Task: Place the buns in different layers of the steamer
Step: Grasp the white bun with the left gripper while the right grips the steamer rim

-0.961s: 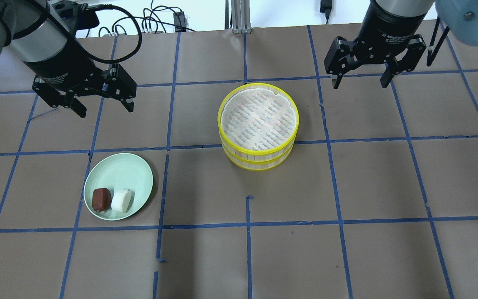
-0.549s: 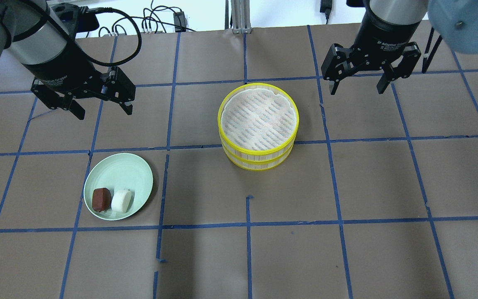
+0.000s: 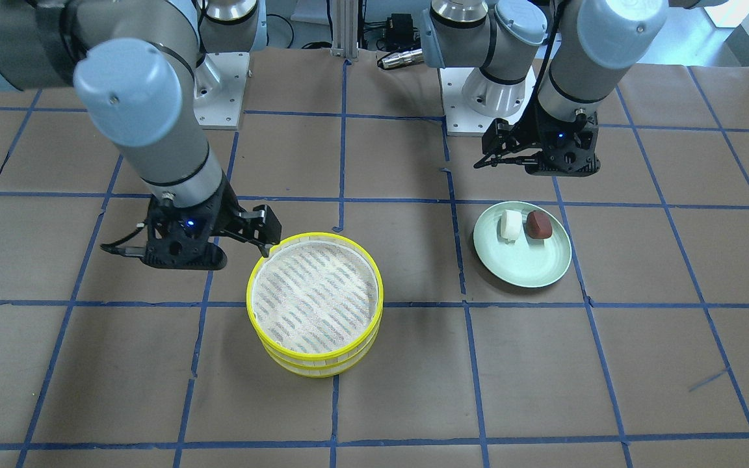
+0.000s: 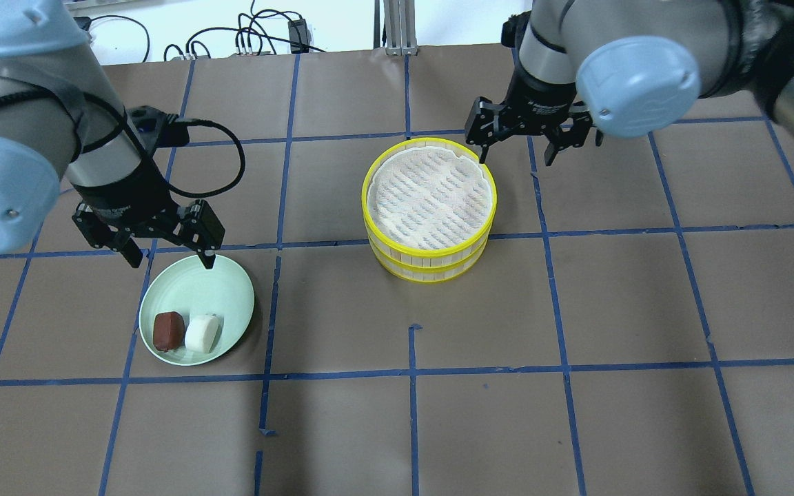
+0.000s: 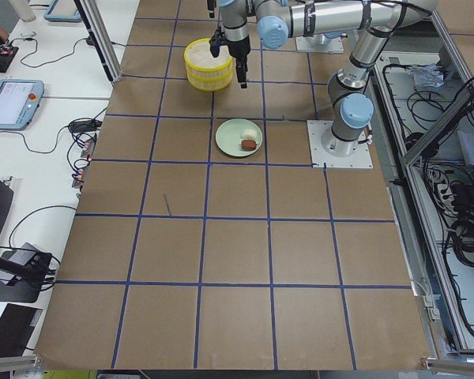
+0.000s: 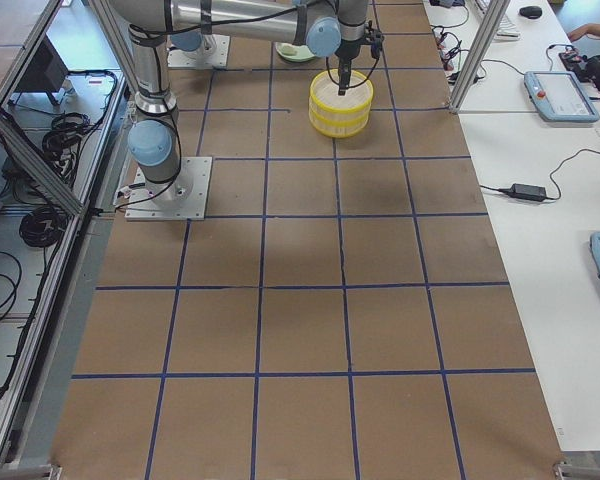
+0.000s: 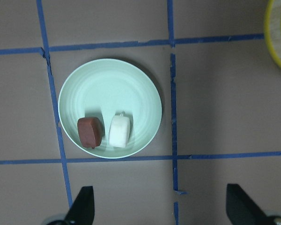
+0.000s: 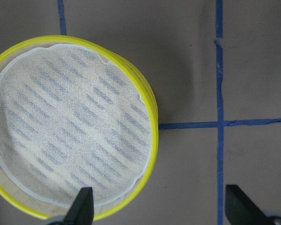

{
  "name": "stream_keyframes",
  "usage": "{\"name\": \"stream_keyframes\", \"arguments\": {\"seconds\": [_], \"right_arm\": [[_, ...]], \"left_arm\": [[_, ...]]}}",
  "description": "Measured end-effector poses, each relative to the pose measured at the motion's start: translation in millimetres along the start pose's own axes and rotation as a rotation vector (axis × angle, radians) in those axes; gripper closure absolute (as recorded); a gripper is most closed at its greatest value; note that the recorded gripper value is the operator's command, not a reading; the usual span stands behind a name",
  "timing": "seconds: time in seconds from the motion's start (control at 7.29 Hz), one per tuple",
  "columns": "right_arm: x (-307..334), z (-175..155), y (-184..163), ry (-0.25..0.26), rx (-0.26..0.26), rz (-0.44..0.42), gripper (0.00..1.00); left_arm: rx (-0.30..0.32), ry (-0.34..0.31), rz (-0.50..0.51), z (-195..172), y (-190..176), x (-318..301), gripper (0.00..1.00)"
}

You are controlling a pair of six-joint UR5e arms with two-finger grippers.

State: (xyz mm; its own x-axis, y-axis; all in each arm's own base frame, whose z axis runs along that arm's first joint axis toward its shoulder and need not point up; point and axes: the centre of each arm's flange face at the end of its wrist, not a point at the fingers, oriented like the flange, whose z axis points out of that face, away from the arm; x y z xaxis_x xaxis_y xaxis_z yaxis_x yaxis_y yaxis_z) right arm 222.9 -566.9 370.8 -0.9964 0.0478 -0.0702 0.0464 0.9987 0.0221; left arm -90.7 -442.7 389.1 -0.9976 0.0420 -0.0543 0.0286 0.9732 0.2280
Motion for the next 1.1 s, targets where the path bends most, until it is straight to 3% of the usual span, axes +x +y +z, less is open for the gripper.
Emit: {"name": "stream_keyframes", "arguments": {"seconds": [0.27, 0.41, 0.55, 0.69, 0.82, 1.1], "right_arm": [[-9.3, 51.4, -14.2, 0.012, 0.007, 0.006, 0.01], [-7.2, 73.1, -20.1, 0.034, 0.012, 0.008, 0.18], [-4.9, 91.1, -22.9, 0.051, 0.013, 0.010, 0.41], [-3.9, 102.2, -23.9, 0.053, 0.024, 0.009, 0.76], [-3.8, 106.9, -24.1, 0.048, 0.039, 0.010, 0.86], [-3.2, 109.8, -21.2, 0.044, 0.045, 0.045, 0.92]], "left_arm": [[-0.078, -0.037, 0.018, 49.0, -15.1, -19.8, 0.05], [-0.103, -0.037, 0.020, 70.2, -27.2, -31.1, 0.05], [-0.127, -0.028, 0.025, 89.5, -39.4, -38.3, 0.12], [-0.156, -0.018, 0.029, 106.5, -48.9, -41.1, 0.17], [-0.184, -0.010, 0.034, 120.8, -55.9, -41.8, 0.18], [-0.259, 0.000, 0.045, 156.4, -60.5, -40.0, 0.23]]}}
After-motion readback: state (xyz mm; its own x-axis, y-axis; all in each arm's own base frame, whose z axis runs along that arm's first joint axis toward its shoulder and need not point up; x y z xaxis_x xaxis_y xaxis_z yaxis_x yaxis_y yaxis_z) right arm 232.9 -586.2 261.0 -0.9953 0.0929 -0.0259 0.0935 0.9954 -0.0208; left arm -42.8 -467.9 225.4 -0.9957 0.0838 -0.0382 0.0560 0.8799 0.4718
